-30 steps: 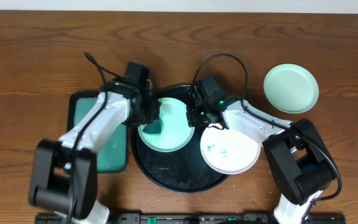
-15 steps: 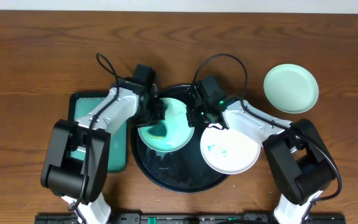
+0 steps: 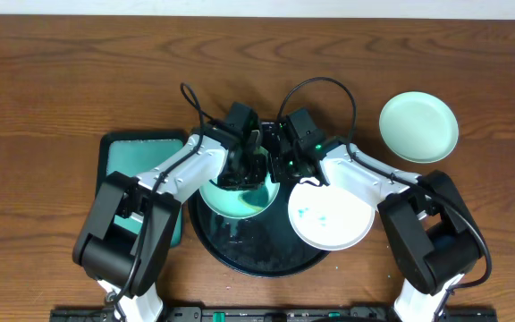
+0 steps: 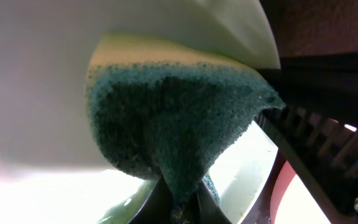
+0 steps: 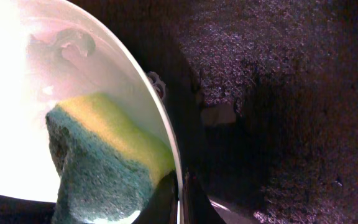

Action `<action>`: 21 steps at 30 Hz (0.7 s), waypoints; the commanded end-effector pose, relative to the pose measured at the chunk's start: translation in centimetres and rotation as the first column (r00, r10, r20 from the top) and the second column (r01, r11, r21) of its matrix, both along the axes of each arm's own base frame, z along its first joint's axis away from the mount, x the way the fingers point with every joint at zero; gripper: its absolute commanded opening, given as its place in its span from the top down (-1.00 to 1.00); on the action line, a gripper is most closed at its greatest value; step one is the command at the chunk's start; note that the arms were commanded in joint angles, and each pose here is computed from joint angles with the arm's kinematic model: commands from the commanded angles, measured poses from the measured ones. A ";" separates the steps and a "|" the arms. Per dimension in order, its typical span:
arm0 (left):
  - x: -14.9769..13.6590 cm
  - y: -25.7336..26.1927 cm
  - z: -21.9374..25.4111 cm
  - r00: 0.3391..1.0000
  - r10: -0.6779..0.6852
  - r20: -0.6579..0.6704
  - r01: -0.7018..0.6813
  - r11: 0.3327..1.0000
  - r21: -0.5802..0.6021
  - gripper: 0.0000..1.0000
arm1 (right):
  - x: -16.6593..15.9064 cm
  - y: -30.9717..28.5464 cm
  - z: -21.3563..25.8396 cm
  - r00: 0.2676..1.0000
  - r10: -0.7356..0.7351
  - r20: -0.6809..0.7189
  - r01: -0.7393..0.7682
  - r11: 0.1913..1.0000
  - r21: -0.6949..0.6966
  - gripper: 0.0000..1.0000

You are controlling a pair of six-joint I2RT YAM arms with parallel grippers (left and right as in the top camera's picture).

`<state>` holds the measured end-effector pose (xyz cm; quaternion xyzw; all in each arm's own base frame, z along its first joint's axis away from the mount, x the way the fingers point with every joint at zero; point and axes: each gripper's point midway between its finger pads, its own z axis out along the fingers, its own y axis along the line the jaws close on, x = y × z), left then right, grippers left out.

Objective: Clean dirty plates on tray and stack at the side
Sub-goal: 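Scrub the pale green plate with the sponge in the left gripper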

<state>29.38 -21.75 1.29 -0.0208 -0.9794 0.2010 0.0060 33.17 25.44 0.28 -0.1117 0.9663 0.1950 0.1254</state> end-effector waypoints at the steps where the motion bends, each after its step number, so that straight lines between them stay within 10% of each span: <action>1: 1.7 4.1 -2.4 0.994 0.104 0.026 -0.107 0.983 0.147 0.85 | -2.3 0.2 -2.0 0.997 0.028 -0.077 -0.030 0.999 -0.027 0.97; 12: 5.2 12.8 -2.8 0.937 0.331 0.110 -0.349 0.893 0.283 0.86 | -2.1 -0.1 -2.1 0.997 0.009 -0.071 -0.012 0.999 -0.045 0.97; 21: 1.8 18.6 -2.7 0.901 0.424 0.095 -0.403 0.734 0.547 0.86 | -2.1 -0.1 -2.2 0.997 0.005 -0.074 -0.009 0.999 -0.045 0.97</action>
